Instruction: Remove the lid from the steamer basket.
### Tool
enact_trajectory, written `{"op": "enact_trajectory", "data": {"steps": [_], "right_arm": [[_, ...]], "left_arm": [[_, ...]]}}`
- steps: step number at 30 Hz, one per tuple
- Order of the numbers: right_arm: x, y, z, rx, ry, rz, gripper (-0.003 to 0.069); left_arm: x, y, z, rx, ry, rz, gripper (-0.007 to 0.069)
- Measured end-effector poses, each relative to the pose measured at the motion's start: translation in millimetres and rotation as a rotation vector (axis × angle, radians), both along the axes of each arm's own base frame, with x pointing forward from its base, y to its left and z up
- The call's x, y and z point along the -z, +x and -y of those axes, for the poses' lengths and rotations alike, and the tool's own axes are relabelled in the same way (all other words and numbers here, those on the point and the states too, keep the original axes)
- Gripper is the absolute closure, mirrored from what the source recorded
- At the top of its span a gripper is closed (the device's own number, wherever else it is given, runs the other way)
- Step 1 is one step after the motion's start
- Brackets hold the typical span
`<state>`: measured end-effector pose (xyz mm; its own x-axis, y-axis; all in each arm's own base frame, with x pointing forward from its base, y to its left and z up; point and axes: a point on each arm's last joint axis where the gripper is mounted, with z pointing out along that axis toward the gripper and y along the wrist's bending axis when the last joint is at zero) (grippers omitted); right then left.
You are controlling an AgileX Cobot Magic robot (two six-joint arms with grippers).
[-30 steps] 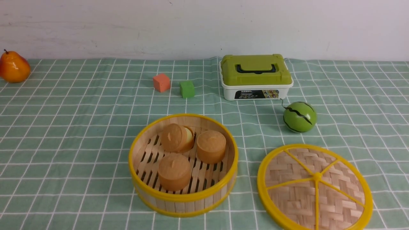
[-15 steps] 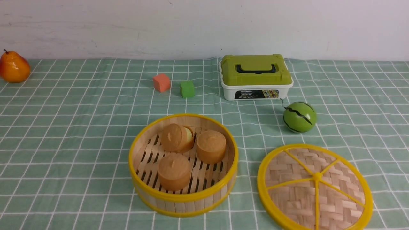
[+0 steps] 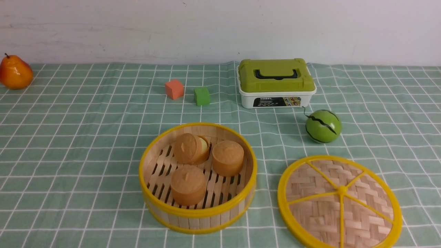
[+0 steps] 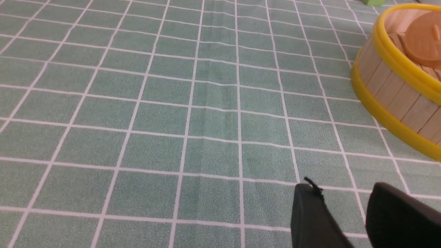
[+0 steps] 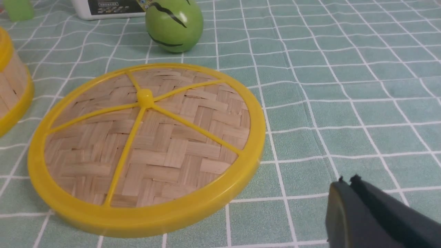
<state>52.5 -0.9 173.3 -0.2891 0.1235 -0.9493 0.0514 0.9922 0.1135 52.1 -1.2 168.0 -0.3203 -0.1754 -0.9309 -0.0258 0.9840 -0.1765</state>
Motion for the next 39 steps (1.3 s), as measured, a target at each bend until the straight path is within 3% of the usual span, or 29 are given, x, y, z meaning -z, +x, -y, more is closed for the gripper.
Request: {"op": "enact_trajectory", "data": {"steps": [39], "right_arm": [[0.1,-0.2,-0.3,-0.005,0.004,-0.005,0.0664]], "left_arm": [[0.0,0.0,0.0,0.000,0.000,0.000,0.0386]]}}
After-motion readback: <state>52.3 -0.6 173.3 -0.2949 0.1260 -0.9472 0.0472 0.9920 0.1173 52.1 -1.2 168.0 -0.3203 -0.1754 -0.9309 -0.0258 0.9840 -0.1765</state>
